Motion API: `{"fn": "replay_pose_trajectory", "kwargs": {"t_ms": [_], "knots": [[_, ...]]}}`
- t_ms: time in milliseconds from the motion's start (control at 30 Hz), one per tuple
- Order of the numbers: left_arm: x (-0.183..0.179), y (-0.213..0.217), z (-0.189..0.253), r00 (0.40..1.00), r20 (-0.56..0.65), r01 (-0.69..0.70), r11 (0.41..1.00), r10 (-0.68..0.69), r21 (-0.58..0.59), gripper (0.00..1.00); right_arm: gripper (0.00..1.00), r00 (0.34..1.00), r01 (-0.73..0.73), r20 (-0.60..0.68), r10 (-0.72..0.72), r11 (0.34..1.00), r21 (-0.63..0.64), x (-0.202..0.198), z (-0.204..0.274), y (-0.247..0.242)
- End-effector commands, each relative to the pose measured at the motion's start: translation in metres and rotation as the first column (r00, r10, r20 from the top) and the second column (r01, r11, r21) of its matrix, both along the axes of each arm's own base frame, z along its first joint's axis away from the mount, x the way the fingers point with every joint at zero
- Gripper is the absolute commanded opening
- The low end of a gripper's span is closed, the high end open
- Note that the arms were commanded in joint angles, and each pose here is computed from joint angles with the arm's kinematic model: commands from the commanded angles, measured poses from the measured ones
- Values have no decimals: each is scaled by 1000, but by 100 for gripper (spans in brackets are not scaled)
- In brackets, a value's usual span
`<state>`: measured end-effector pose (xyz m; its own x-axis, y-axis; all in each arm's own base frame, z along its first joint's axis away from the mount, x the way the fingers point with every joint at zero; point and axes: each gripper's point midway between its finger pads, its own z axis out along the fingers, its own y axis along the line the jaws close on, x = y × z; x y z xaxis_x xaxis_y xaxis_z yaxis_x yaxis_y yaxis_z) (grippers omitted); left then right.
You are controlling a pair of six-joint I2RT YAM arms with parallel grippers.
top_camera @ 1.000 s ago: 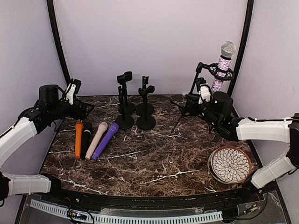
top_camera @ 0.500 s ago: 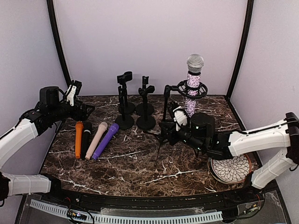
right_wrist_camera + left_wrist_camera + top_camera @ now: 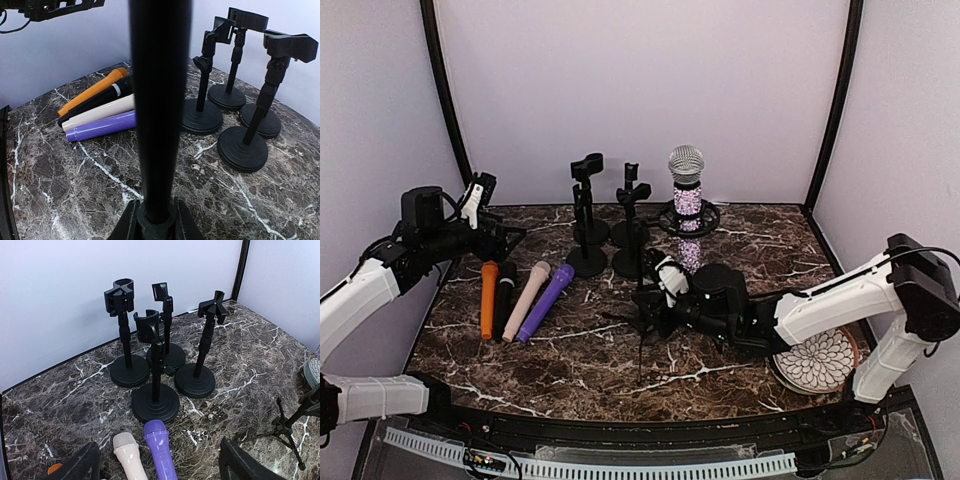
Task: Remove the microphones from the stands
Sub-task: Place the microphone stand with the microphone at the center of the board, then adjust the microphone stand with the microphone at the center of the board.
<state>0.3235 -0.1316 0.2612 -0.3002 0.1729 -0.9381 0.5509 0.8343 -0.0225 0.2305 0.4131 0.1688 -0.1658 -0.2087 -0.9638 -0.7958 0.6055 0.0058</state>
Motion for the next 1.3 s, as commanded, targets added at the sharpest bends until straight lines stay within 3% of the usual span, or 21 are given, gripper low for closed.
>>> {"fn": "replay_pose_trajectory", "kwargs": {"t_ms": [0, 33, 267, 333, 400, 667, 967, 1267], "knots": [[-8, -10, 9, 995, 51, 81, 997, -80, -16, 84, 0, 994, -74, 95, 57, 980, 185, -7, 55, 24], [-9, -11, 9, 995, 51, 89, 996, -88, -18, 83, 0, 994, -75, 90, 60, 981, 179, -7, 51, 25], [-32, -43, 11, 955, 70, 293, 954, -289, -58, 77, 46, 996, -66, 73, 55, 985, 159, -10, 33, 19], [-41, -53, 11, 938, 83, 342, 938, -337, -53, 77, 63, 996, -62, 70, 52, 986, 152, -11, 29, 17], [-48, -62, 9, 924, 90, 376, 926, -372, -42, 77, 73, 997, -56, 68, 47, 988, 143, -12, 26, 14], [-64, -92, 3, 880, 76, 473, 879, -468, -57, 78, 80, 998, -45, 57, 38, 990, 132, -26, 25, -1], [-77, -131, 20, 815, 118, 579, 803, -567, -140, 77, 81, 1000, 11, -17, -9, 982, 188, -43, 23, -23], [-80, -172, 32, 735, 135, 677, 729, -664, -99, 77, 77, 1000, -2, 27, -2, 988, 155, -41, 28, -15]]}}
